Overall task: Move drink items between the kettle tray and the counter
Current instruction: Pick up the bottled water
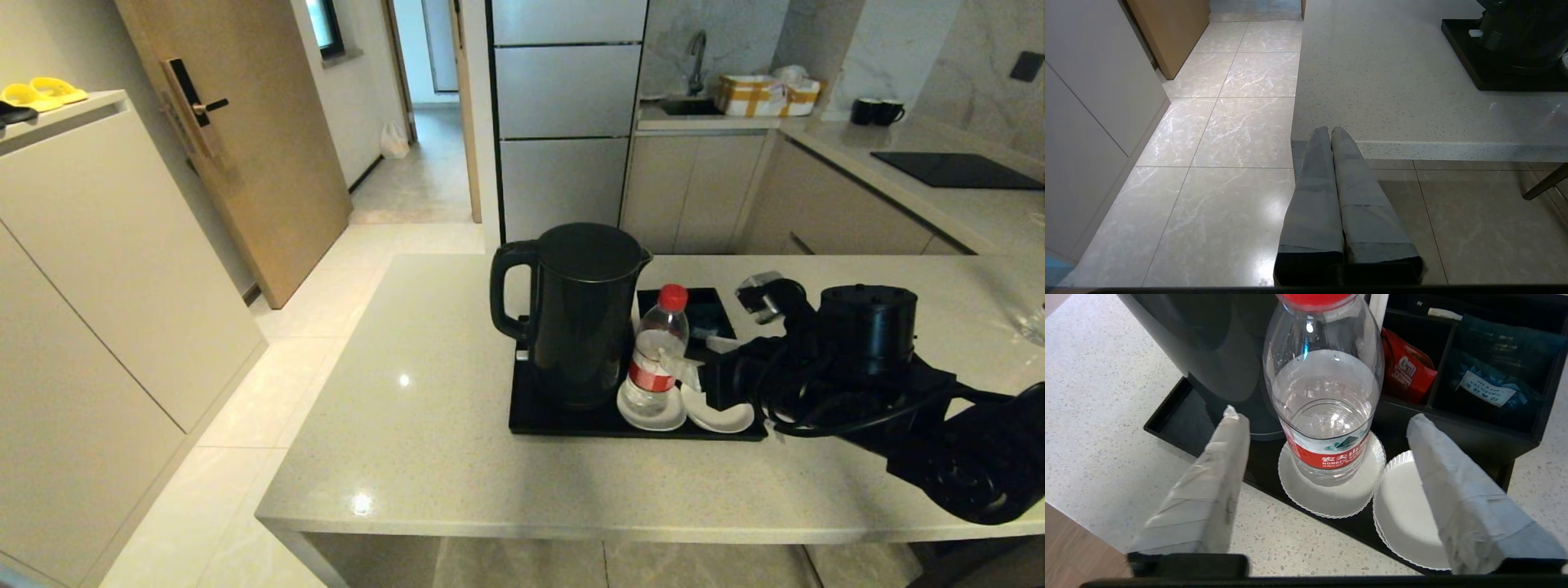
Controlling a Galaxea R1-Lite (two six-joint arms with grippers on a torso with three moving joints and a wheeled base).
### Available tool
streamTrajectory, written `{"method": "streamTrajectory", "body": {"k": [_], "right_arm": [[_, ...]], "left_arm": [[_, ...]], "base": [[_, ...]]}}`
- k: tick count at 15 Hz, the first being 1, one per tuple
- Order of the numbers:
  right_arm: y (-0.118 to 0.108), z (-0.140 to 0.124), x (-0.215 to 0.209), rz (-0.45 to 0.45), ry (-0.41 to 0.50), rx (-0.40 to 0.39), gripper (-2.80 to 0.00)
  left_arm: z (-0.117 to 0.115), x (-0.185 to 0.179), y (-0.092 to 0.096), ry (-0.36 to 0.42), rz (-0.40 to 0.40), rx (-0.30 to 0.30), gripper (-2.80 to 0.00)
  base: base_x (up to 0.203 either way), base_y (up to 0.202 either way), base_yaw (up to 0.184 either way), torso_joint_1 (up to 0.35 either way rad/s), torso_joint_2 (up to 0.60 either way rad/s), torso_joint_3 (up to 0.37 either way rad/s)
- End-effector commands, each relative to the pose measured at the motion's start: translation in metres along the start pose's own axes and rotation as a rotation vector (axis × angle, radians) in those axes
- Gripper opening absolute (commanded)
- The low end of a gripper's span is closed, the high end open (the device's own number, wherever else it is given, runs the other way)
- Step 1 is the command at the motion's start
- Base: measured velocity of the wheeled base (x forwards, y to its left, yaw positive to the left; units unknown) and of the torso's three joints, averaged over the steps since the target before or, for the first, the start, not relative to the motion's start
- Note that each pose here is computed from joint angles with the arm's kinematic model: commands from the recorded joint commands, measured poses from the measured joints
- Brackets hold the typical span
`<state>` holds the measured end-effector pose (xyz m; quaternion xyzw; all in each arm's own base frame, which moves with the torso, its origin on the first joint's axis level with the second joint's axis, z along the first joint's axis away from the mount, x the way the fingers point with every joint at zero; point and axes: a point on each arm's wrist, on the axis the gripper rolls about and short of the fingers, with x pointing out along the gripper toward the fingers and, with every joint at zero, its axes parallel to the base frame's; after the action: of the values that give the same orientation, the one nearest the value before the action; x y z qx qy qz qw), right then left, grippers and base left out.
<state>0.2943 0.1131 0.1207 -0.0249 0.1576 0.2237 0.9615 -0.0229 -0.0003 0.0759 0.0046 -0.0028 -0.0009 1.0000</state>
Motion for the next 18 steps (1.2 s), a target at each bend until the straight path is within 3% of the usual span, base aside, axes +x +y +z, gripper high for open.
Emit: {"method": "streamTrajectory", "body": {"k": [1, 3, 7, 15, 16, 17, 18], "right_arm": [[0.000, -0.007, 0.009, 0.001, 0.003, 0.000, 0.00], [0.000, -0.011, 0.019, -0.006, -0.042, -0.004, 0.00], [0.008, -0.024, 0.046, -0.105, -0.119, -0.002, 0.00], [0.010, -0.030, 0.050, -0.100, -0.101, -0.002, 0.00], [0.010, -0.031, 0.049, -0.099, -0.098, -0.002, -0.10], [0.011, -0.031, 0.049, -0.099, -0.098, -0.001, -2.80], [0.011, -0.031, 0.049, -0.099, -0.099, -0.001, -2.80]], "left_arm": [[0.000, 0.000, 0.000, 0.002, 0.000, 0.000, -2.80], [0.000, 0.000, 0.000, 0.002, 0.000, 0.000, -2.80], [0.000, 0.000, 0.000, 0.002, 0.000, 0.000, -2.80], [0.000, 0.000, 0.000, 0.002, 0.000, 0.000, -2.80], [0.000, 0.000, 0.000, 0.002, 0.000, 0.000, -2.80], [0.000, 0.000, 0.000, 0.002, 0.000, 0.000, -2.80], [0.000, 0.000, 0.000, 0.002, 0.000, -0.001, -2.80]], "base": [[0.000, 0.000, 0.000, 0.000, 0.00, 0.000], [0.000, 0.000, 0.000, 0.000, 0.00, 0.000], [0.000, 0.000, 0.000, 0.000, 0.00, 0.000], [0.000, 0.000, 0.000, 0.000, 0.00, 0.000], [0.000, 0.000, 0.000, 0.000, 0.00, 0.000], [0.000, 0.000, 0.000, 0.000, 0.00, 0.000], [0.000, 0.000, 0.000, 0.000, 0.00, 0.000]]}}
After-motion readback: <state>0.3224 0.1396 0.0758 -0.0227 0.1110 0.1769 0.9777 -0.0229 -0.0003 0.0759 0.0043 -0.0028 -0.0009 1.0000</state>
